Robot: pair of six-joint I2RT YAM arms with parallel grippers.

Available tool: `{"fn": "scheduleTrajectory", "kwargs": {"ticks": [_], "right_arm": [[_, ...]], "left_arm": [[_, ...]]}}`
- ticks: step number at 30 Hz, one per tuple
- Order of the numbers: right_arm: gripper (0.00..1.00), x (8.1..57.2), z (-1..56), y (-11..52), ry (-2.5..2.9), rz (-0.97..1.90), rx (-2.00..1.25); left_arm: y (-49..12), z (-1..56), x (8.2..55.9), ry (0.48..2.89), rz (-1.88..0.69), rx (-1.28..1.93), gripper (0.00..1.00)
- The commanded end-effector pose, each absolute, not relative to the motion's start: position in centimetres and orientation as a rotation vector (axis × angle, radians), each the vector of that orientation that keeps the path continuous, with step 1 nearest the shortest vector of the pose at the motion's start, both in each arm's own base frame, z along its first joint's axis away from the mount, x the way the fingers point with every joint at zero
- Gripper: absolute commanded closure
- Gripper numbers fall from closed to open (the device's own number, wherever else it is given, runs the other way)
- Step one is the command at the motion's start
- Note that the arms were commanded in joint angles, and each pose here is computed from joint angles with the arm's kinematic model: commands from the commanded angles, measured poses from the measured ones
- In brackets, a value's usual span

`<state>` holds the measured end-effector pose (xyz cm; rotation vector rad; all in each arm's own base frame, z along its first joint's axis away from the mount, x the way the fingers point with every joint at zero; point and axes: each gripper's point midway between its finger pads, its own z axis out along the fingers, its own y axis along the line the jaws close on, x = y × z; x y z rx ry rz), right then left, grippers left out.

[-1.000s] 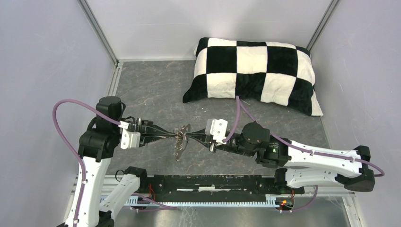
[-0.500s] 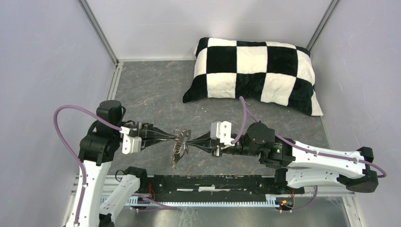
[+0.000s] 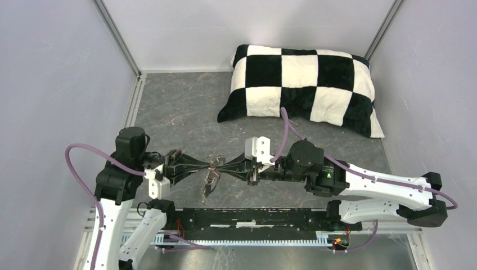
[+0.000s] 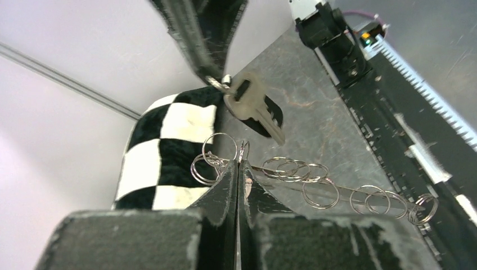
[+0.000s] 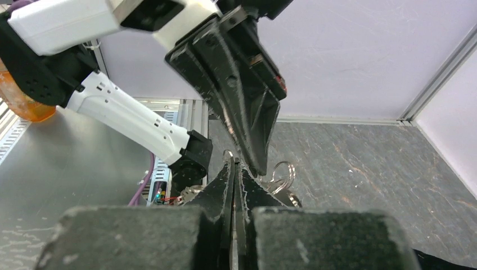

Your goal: Put the keys on the keyring

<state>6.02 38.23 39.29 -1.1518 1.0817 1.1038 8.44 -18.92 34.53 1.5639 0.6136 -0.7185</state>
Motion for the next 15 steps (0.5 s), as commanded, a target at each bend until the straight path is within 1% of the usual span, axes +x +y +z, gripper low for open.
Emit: {"fn": "scheduleTrajectory", "kwargs": {"ticks": [1,7,15], "right_arm": [[1.0,6.7,41.6,38.6,1.11,1.094,-1.105],[1.0,7.7,40.2,38.3,1.207,1.034,-1.113],[0.99,9.1,38.3,36.5,1.323,0.958,-1.094]], "left_arm": [[-18.9,35.3,8.7,0.374,-0.484,1.612,0.98],[-19.0,36.0,9.0,0.269,-0.393,1.623,0.98],[-19.3,35.9,9.1,0.236,-0.412,1.616,0.98]]}}
